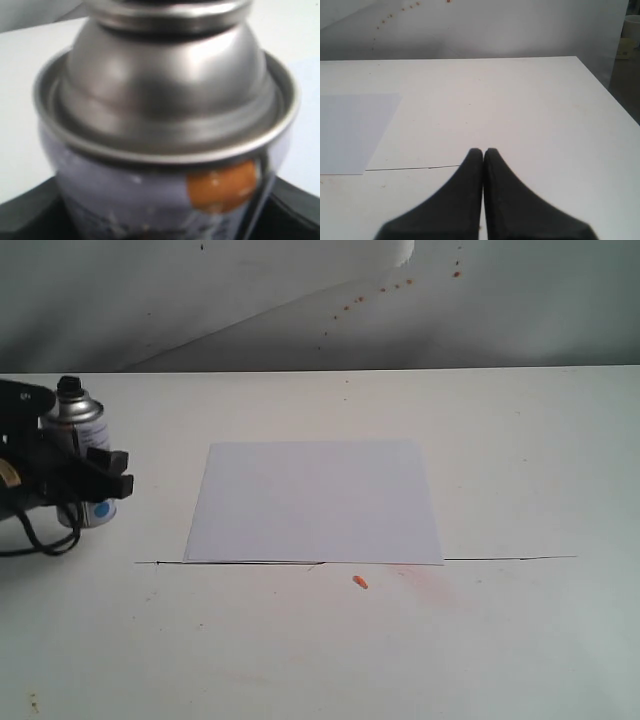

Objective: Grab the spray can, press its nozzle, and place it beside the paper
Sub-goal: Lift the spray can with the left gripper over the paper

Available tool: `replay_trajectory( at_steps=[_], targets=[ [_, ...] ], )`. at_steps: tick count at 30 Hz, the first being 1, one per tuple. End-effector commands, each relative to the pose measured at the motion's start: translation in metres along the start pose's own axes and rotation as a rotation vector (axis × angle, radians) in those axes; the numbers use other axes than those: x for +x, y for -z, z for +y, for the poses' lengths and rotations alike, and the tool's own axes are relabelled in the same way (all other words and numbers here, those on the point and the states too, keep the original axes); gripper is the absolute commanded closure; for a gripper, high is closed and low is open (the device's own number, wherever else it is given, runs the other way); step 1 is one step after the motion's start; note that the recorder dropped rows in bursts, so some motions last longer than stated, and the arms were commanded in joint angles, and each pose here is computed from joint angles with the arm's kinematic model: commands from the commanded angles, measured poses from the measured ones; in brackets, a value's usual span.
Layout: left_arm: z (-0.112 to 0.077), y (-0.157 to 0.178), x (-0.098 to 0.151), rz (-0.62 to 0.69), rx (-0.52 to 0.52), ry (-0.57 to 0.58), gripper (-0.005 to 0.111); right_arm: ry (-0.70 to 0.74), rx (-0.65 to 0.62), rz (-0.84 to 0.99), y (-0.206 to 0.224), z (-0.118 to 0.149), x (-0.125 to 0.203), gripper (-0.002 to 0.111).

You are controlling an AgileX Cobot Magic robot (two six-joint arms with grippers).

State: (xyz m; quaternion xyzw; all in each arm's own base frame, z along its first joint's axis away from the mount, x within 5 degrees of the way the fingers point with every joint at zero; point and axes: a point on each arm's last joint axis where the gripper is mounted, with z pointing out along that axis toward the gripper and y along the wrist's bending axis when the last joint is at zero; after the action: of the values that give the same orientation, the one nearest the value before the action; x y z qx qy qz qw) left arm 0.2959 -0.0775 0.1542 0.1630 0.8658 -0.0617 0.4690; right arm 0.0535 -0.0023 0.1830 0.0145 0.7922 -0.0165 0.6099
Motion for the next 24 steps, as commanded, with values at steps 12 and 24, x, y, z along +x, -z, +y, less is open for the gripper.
replay_trajectory(
  at_steps=[12,24],
  targets=[
    [-0.065,-0.025,-0.068,0.090,0.131,-0.395,0.107,0.016,0.003,-0.003,0.000,0.000,0.001,0.108],
    [-0.081,-0.046,-0.089,0.092,0.150,-0.502,0.107,0.016,0.003,-0.003,0.000,0.000,0.001,0.108]
  ],
)
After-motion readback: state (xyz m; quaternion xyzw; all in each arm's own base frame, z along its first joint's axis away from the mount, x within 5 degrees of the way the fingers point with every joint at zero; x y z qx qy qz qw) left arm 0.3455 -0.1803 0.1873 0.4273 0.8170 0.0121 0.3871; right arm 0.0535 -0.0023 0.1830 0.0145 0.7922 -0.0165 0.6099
